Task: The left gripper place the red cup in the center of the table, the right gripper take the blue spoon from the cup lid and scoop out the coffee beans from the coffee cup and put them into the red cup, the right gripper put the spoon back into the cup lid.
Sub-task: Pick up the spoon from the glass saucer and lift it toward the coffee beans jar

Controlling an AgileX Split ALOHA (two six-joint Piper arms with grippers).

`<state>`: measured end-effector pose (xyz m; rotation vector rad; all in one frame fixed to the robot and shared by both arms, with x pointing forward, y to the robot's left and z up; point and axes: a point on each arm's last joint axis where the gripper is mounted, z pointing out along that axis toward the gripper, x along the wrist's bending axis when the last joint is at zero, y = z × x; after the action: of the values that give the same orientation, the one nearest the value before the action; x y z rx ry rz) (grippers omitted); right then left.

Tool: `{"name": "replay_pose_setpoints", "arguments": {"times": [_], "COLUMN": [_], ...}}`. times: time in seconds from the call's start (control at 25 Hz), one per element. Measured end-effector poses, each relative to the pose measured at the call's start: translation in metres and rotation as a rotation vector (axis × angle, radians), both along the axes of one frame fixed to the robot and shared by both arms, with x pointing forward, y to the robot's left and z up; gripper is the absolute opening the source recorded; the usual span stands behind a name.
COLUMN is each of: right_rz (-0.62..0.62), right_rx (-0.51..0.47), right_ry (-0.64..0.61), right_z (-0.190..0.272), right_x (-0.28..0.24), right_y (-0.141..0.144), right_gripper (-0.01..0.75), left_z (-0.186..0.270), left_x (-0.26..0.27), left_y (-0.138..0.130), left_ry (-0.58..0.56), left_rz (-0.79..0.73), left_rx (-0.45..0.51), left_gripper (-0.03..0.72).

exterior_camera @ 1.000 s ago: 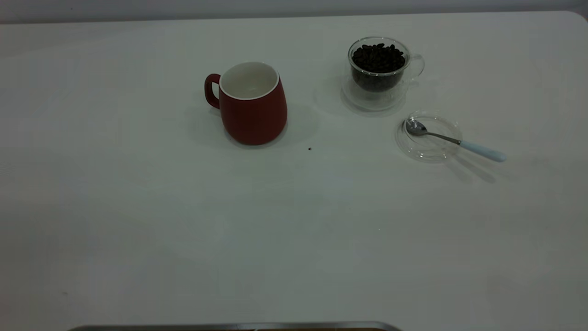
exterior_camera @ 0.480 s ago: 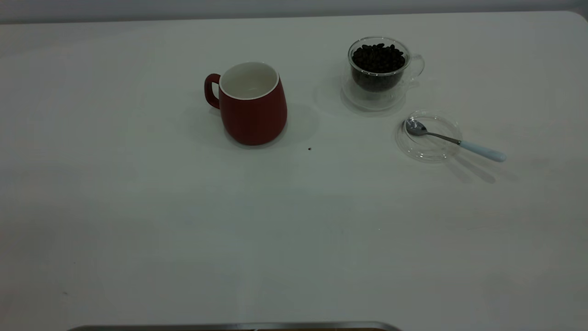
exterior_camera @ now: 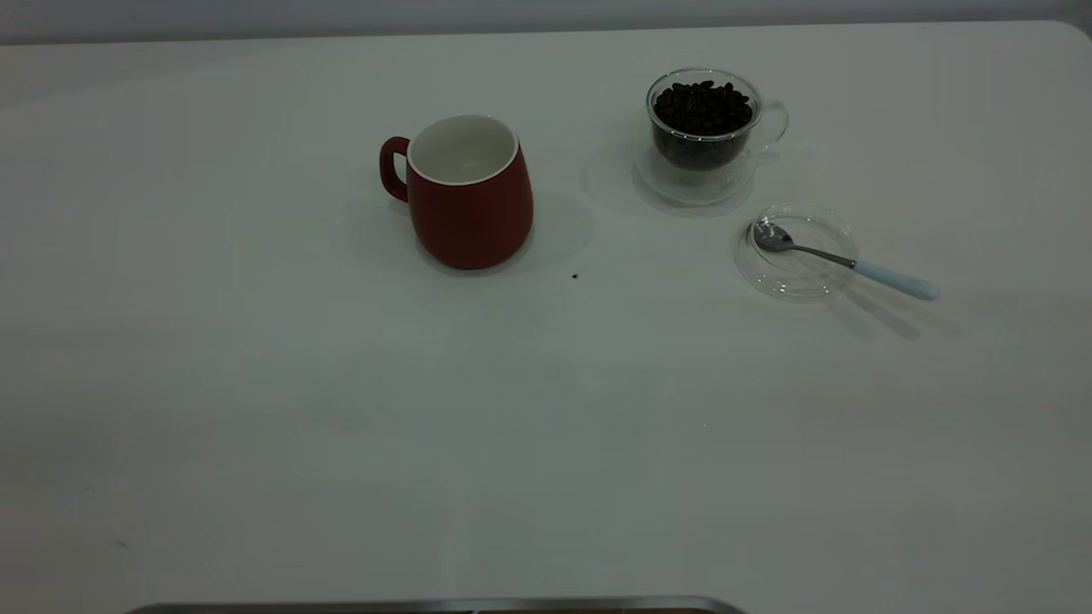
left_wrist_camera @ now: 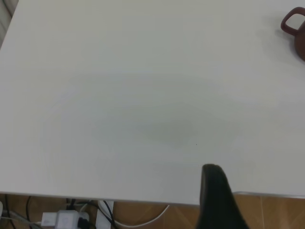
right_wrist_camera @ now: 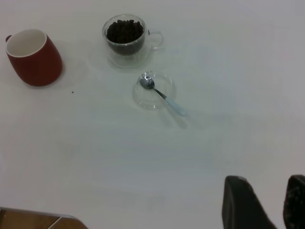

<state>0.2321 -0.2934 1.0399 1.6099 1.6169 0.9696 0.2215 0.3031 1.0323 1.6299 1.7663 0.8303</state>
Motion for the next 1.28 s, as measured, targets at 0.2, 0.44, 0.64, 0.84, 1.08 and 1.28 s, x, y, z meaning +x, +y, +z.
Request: {"name": "replay_pose_setpoints", "arguments": {"times": [0.2,0.44,0.64,0.84,1.08,1.28], "right_rz": [0.013,0.039,0.019,0.025,-0.007,-0.063], "right_rx": [0.011,0.092,0.178,0.257,0.256,0.259], "right_ry": [-0.014,-0.039,0.099,0.236,0.352,0.477], "right_z": [0.002,0.022,0.017,-0.010,-0.062,-0.112], "right_x": [0.000,0.037,0.099,0.162,0.218,0.247], "right_y": [0.002,0.007,0.010,0.016,0.014,0.011], "right_gripper": [0.266,0.389,0.497,0.510,0.510,0.506], "left_z": [0.000,0.000,0.000,0.000,0.000,0.000], "left_x": [0.000,0.000,0.000,0.000,0.000,0.000], "left_y": [0.000,0.000,0.000,0.000,0.000,0.000], "left_ry": [0.001,0.001,0.002,0.002,0.003,0.003], "left_rz": [0.000,0.000,0.000,0.000,-0.001,-0.001], "left_rx": [0.000,0.000,0.000,0.000,0.002,0.001], "left_gripper": [0.500,0.500,0.500,0.500,0.500,0.500]}}
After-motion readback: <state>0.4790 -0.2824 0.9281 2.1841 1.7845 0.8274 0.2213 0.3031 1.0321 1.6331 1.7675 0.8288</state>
